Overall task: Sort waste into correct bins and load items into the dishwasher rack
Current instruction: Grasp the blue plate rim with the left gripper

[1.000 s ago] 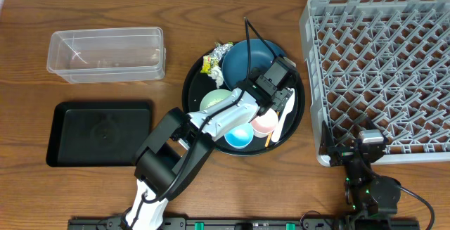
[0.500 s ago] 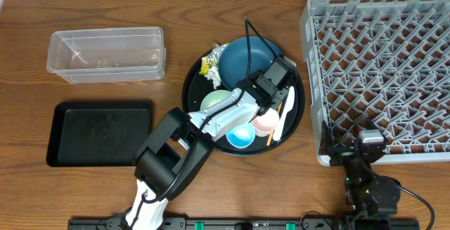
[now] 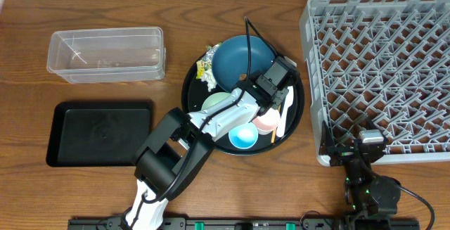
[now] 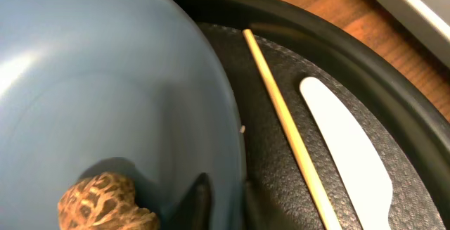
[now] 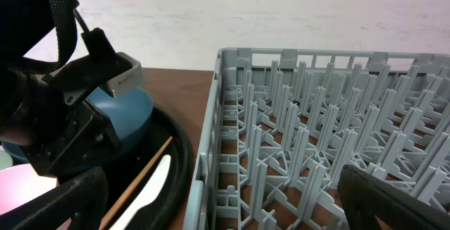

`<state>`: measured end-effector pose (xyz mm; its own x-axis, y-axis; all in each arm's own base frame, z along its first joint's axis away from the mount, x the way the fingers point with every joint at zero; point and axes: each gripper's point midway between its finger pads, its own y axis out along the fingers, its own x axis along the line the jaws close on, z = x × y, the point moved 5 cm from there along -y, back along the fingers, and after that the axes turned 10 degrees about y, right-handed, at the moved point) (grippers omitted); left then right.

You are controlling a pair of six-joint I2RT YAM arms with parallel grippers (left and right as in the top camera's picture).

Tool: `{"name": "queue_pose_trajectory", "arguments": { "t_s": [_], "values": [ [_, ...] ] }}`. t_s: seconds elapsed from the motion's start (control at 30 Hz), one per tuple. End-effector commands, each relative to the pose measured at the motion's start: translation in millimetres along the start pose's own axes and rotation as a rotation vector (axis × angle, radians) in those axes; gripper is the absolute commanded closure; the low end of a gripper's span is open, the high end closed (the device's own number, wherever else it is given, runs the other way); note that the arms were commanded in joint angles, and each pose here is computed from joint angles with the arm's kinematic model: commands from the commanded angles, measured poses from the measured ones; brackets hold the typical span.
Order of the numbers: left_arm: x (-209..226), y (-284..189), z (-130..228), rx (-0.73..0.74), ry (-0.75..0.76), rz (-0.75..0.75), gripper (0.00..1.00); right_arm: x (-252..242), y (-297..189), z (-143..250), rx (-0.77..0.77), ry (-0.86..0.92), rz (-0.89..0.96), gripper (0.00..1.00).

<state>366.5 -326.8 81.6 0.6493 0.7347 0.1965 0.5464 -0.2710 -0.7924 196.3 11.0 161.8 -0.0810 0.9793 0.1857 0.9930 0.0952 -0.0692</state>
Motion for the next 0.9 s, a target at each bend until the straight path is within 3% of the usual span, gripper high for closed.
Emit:
{"name": "queue_pose_trajectory", "arguments": {
  "t_s": [0.0, 0.1, 0.87],
  "values": [
    [7.8, -11.1, -16.6, -0.044, -0.016, -0.022, 0.90, -0.5, 0.1, 1.2, 0.005, -0.010, 0.003, 0.01],
    [8.9, -15.4, -19.8, -0.056, -0.017, -0.023, 0.94, -0.5, 0.1, 1.2, 0.005, -0.010, 0.003, 0.01],
    [16.6, -49.2, -35.6, -0.101, 0.015, -0.029, 0.94, -0.5, 0.1, 1.2, 0.005, -0.010, 0.003, 0.01]
  ]
}}
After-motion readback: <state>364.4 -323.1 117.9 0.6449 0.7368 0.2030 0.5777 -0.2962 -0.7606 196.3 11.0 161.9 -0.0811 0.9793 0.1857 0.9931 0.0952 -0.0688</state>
